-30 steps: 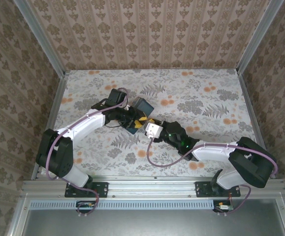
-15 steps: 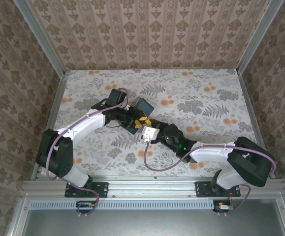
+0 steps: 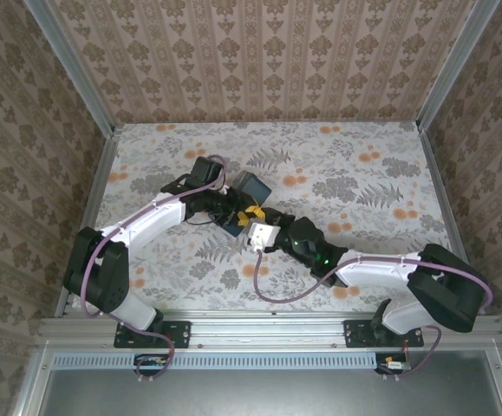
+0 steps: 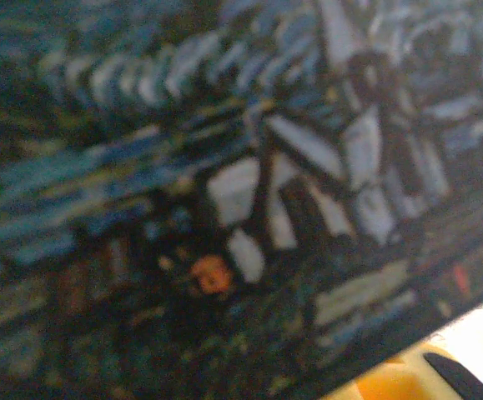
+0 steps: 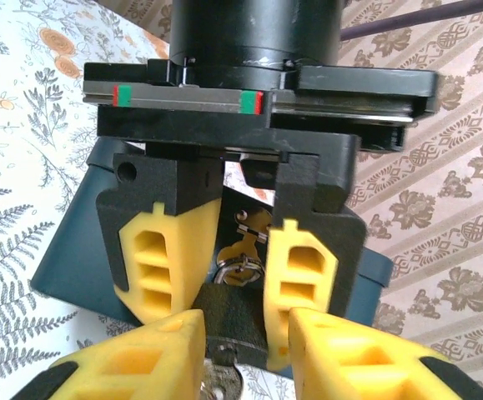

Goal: Unlock the padlock with the key

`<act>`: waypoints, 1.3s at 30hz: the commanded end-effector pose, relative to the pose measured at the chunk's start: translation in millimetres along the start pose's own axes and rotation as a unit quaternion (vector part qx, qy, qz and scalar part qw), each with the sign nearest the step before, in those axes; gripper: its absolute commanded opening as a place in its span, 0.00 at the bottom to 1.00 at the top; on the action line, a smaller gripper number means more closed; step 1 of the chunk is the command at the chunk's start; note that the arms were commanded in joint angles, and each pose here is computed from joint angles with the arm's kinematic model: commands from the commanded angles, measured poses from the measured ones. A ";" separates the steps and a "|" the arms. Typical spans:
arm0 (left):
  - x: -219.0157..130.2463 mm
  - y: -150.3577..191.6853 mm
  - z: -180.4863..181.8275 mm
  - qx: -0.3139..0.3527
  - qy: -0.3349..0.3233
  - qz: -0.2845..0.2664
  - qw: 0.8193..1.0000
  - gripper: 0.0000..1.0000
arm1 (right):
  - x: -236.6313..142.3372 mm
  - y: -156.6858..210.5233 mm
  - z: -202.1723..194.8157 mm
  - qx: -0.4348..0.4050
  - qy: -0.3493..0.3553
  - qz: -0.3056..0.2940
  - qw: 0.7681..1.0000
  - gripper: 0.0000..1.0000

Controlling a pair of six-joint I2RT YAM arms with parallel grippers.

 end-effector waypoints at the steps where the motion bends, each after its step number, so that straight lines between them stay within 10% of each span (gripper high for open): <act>1: -10.0 3.4 -3.7 0.011 0.010 0.003 1.000 0.05 | -15.1 2.0 -9.0 0.001 -0.003 -0.007 1.000 0.32; 39: -10.2 8.0 -6.5 0.005 0.009 0.007 1.000 0.05 | 11.9 12.2 11.2 -0.020 -0.056 0.003 0.998 0.25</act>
Point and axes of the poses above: each hand's point on the last joint's axis, 136 mm out from that joint toward the fingers, its own x axis out along the fingers, its own z axis along the line the jaws close on, y = z × x, the point moved 7 cm from there along -x, back along the fingers, and after that the axes turned 6 degrees about -x, right-handed, at the moved point
